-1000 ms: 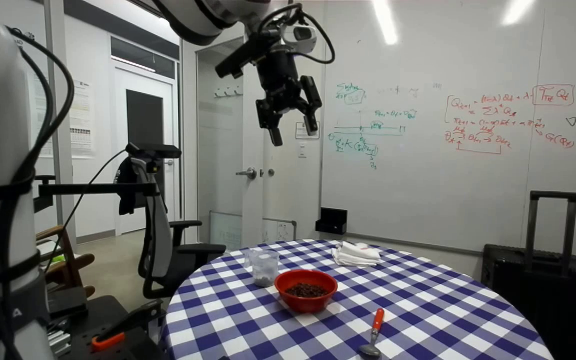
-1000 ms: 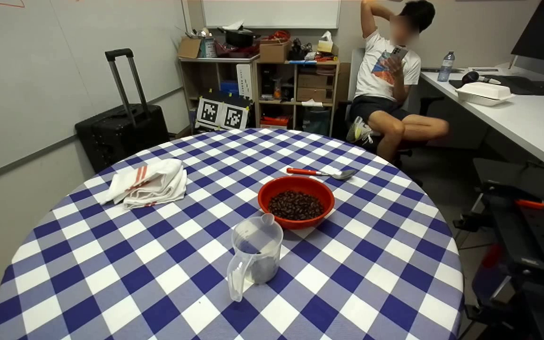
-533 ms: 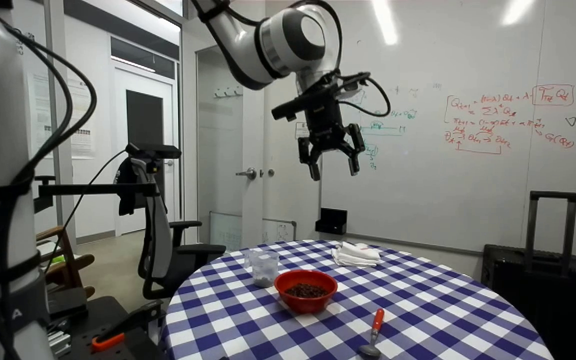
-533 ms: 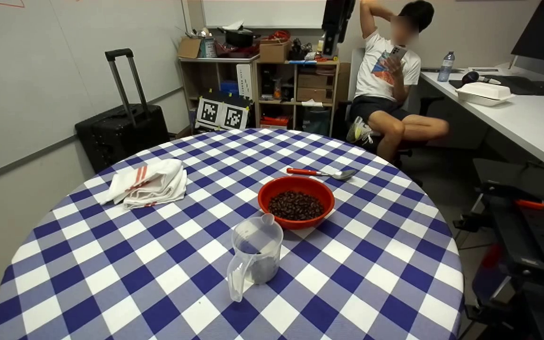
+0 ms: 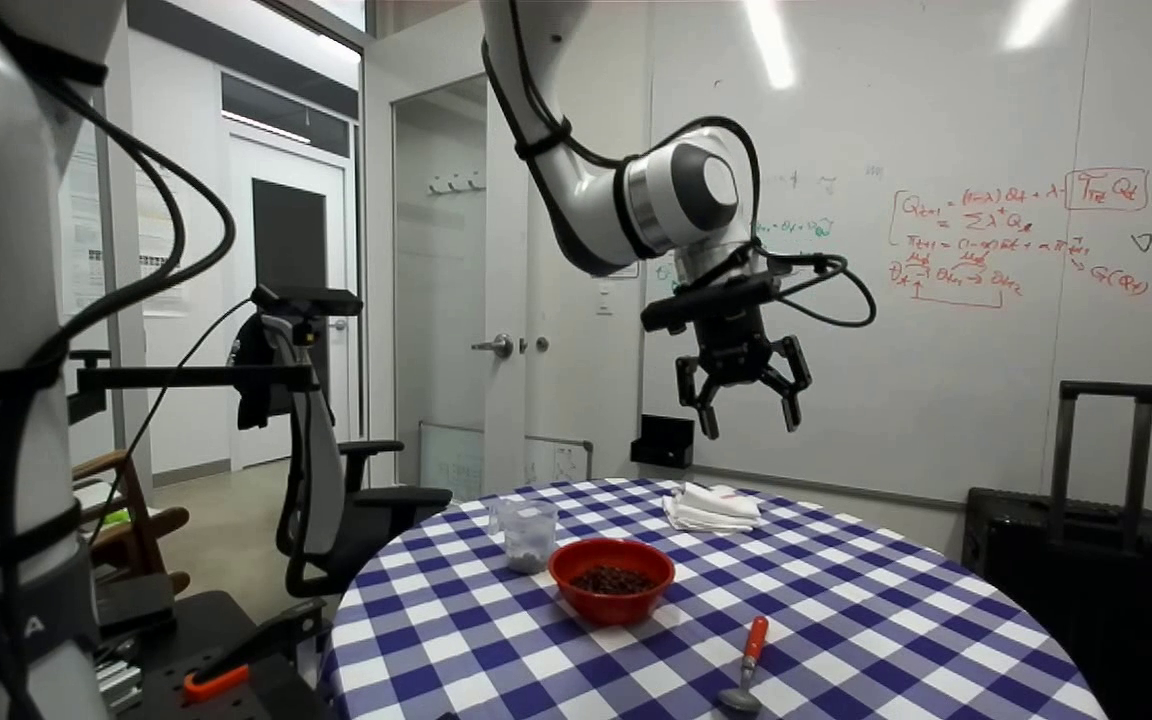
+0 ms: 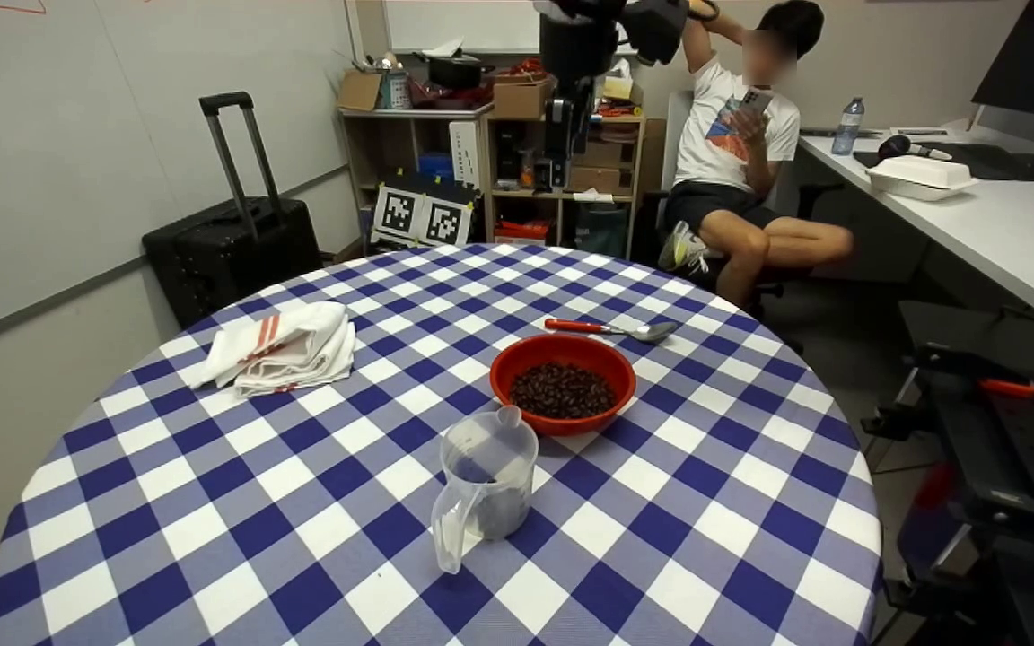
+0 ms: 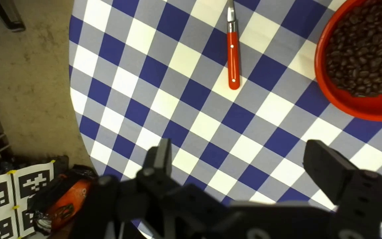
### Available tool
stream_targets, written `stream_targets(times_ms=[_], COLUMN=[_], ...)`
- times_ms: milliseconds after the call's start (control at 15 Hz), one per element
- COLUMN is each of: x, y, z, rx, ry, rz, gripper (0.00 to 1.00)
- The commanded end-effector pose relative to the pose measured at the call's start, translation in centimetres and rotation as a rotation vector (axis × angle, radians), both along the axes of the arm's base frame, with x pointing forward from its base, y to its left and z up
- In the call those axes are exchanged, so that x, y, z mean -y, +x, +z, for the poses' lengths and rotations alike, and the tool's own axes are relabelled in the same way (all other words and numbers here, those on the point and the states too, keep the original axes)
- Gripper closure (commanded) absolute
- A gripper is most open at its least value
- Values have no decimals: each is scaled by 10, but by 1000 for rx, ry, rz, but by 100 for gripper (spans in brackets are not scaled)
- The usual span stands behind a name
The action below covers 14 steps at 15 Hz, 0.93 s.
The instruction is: Use the spoon to place coffee beans from the red bowl into the clear jug.
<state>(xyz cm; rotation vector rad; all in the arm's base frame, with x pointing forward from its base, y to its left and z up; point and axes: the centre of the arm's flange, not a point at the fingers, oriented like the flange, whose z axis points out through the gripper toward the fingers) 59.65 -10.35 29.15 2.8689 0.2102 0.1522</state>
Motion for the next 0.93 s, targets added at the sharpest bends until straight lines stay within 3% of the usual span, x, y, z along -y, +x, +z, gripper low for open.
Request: stream_targets(times_ms=[0, 400, 867], x=[17, 31, 51], y=[43, 63, 57], z=[-39, -99, -157], rx=[-27, -113, -192], ry=[-2, 71, 94], rz=[35, 99, 124], gripper=[0, 0, 0])
